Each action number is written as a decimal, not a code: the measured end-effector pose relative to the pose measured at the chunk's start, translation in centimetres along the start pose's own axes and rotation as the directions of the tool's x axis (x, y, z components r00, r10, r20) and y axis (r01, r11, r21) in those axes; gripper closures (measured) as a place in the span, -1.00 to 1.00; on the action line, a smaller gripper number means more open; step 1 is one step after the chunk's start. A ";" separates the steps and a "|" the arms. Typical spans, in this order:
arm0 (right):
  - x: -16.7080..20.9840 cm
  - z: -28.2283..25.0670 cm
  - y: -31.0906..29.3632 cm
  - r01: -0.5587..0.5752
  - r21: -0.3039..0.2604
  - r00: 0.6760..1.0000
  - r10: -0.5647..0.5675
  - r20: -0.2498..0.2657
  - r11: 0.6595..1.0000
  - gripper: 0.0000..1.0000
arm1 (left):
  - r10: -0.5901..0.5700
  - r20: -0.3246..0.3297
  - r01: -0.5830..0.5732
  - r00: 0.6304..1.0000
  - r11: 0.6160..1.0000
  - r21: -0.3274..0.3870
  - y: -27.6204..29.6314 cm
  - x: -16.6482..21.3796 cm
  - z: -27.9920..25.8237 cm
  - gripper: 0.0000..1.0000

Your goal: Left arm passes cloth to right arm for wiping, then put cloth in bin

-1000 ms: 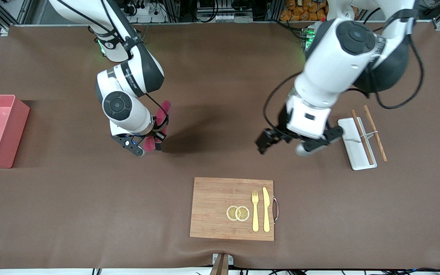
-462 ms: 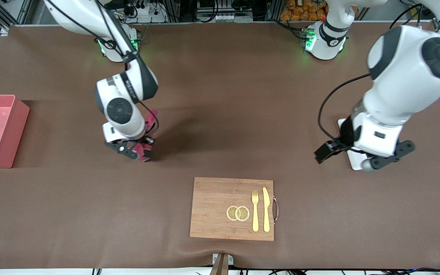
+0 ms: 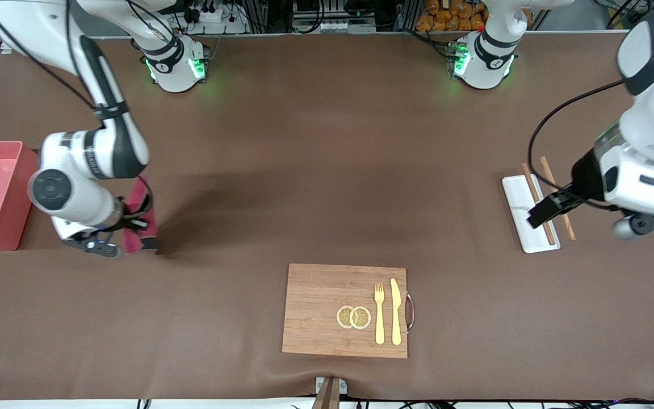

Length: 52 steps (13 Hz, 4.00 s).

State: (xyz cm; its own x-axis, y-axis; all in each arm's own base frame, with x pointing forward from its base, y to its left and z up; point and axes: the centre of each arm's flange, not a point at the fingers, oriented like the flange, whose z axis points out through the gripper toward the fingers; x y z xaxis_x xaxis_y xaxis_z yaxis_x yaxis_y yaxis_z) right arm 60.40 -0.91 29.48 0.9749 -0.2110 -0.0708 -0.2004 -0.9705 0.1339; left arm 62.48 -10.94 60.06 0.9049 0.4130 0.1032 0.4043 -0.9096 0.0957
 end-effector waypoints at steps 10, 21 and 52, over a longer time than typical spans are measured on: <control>1.9 0.6 19.7 0.294 0.024 0.955 -0.293 -0.039 0.956 0.96 | 0.424 0.096 -0.429 0.900 0.903 0.036 -7.6 -3.8 -5.0 -1.00; -5.1 -2.4 -15.3 -0.122 0.080 0.992 0.120 0.023 0.989 0.96 | 0.604 0.184 -0.615 0.776 0.789 0.003 -8.4 -6.9 -7.3 -1.00; -1.3 0.5 49.3 0.510 0.091 0.859 -0.513 0.002 0.855 0.96 | 0.579 0.093 -0.583 0.810 0.812 0.018 -5.8 -6.2 -6.2 -1.00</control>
State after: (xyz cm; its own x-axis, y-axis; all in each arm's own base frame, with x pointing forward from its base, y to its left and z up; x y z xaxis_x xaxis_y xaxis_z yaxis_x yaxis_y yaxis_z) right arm 49.17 -48.54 35.65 0.9396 0.3160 -0.1313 0.3173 -0.9482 -0.0115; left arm 53.74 -7.93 64.99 0.9793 -0.1967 0.0470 -0.1969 -0.9804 0.0002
